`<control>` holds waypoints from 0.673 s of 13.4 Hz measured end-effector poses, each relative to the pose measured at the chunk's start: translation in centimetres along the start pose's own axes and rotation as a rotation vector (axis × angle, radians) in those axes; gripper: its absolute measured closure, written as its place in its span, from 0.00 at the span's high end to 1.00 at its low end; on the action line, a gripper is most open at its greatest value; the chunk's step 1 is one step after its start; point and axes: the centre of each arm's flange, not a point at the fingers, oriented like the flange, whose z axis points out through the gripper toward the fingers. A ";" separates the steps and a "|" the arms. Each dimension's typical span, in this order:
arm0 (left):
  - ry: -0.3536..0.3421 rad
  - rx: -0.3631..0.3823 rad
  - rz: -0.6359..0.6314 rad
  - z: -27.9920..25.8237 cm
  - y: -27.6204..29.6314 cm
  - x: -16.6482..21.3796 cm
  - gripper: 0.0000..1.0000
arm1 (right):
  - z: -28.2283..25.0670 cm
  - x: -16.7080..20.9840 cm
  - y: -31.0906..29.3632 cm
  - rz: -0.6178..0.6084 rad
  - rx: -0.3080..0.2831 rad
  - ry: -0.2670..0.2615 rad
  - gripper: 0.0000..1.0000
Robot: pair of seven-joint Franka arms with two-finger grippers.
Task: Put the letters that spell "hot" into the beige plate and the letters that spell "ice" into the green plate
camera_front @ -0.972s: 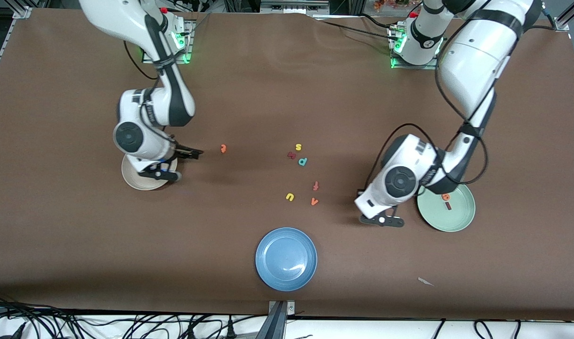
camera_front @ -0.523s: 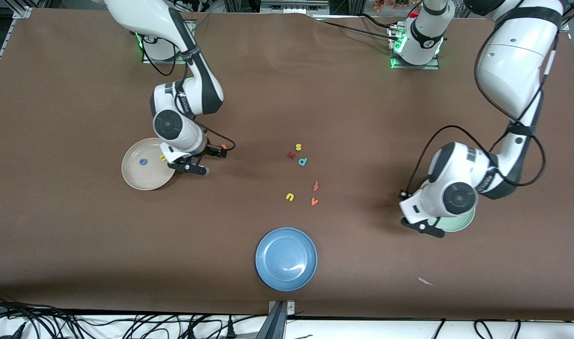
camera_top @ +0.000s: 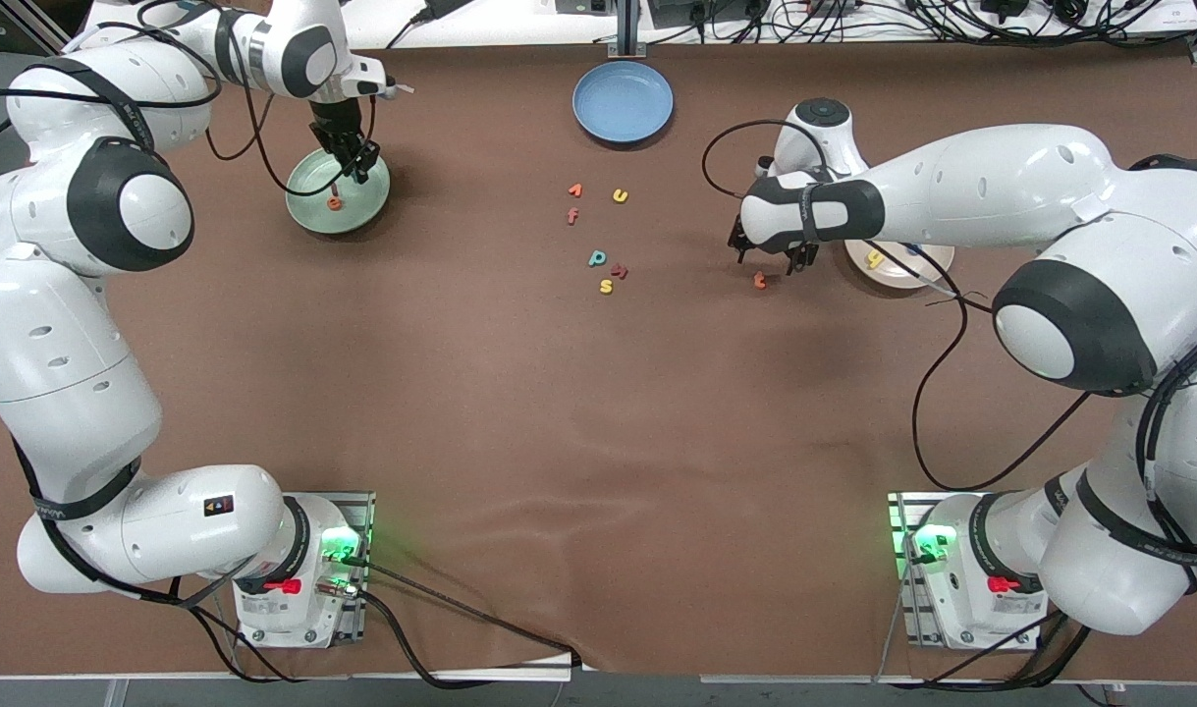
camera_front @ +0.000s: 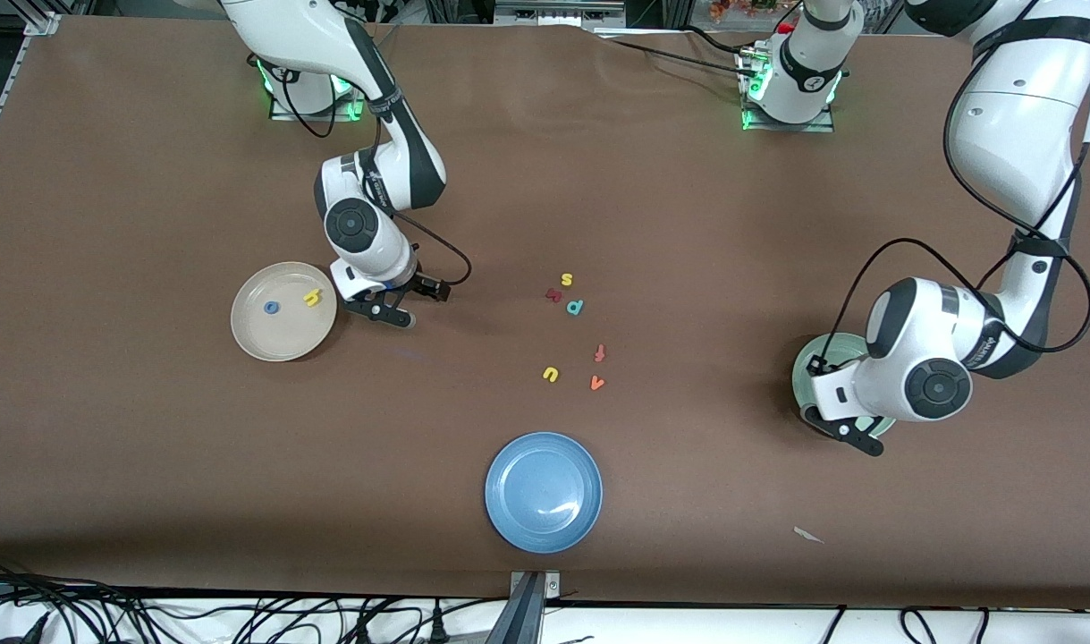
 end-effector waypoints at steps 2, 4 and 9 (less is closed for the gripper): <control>0.000 0.000 0.031 0.0 -0.4 -0.2 0.63 | 0.4 -0.4 -0.4 0.011 0.002 0.002 0.87; 0.002 0.000 0.033 -0.1 -0.3 -0.1 0.82 | 0.8 -0.9 -0.8 0.013 0.003 0.001 0.80; 0.005 0.002 0.010 -0.7 -1.3 -0.8 1.00 | 0.8 -1.0 -1.0 0.014 0.008 0.005 0.56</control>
